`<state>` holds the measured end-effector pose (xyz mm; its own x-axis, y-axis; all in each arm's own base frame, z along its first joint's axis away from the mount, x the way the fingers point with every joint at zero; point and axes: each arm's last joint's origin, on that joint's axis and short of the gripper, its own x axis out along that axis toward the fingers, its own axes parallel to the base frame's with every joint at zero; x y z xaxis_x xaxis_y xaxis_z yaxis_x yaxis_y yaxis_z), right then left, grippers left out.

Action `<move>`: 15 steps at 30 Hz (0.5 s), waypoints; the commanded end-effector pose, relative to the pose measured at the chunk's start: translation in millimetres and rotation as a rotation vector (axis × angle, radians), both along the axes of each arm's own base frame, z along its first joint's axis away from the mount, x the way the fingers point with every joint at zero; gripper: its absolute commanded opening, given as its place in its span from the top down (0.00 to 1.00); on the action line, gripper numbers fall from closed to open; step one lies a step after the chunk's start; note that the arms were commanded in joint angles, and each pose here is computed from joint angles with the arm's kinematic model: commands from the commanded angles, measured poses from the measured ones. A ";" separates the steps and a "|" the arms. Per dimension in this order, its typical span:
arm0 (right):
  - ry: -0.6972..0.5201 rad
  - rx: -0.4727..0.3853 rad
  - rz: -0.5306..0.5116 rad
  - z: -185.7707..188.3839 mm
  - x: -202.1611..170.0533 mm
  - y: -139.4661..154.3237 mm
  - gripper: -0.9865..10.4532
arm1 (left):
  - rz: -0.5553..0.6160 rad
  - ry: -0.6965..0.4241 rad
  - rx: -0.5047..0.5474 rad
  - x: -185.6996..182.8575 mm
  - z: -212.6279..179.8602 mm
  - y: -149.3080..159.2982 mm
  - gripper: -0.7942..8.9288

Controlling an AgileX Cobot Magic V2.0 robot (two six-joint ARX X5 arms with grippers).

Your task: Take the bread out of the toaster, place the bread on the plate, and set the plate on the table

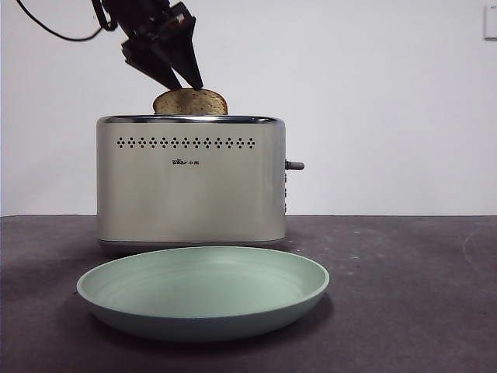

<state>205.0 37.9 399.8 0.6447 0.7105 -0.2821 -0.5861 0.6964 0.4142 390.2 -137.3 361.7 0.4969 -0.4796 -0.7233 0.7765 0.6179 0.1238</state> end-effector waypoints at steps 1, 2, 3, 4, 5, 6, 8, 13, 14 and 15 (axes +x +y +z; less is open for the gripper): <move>-0.007 -0.007 0.006 0.6 0.2 0.7 0.67 | -0.025 0.015 0.000 4.1 -7.5 -4.0 0.56; -0.007 -0.007 0.006 0.5 0.1 0.6 0.67 | -0.027 0.020 0.004 6.0 -10.5 -4.6 0.56; -0.006 -0.007 0.006 0.4 0.1 0.6 0.67 | -0.030 0.023 0.007 7.1 -12.6 -4.9 0.57; -0.005 -0.007 0.006 0.4 0.1 0.6 0.67 | -0.030 0.032 0.012 10.0 -17.2 -5.8 0.57; -0.005 -0.007 0.006 0.3 0.1 0.6 0.67 | -0.031 0.039 0.014 11.6 -20.2 -6.3 0.57; -0.003 -0.008 0.006 0.2 0.0 0.6 0.67 | -0.030 0.046 0.018 13.7 -23.7 -7.0 0.57; 0.005 -0.008 0.007 -0.4 -0.3 0.6 0.67 | -0.028 0.055 0.023 16.9 -29.0 -8.0 0.57; 0.021 -0.011 0.004 -1.8 -0.8 0.5 0.67 | -0.034 0.037 0.019 15.5 -25.8 -10.5 0.94; 0.020 -0.012 0.002 -1.8 -0.7 0.5 0.67 | -0.033 0.030 0.018 15.0 -24.1 -10.3 0.93; 0.020 -0.012 0.002 -1.8 -0.7 0.5 0.67 | -0.032 0.026 0.018 13.9 -22.3 -9.9 0.93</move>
<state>203.8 37.7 397.0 0.6353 0.7087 -0.3068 -0.5724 0.6988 0.4290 403.5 -147.1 336.2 0.4421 -0.4795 -0.7580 0.7993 0.5941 0.0903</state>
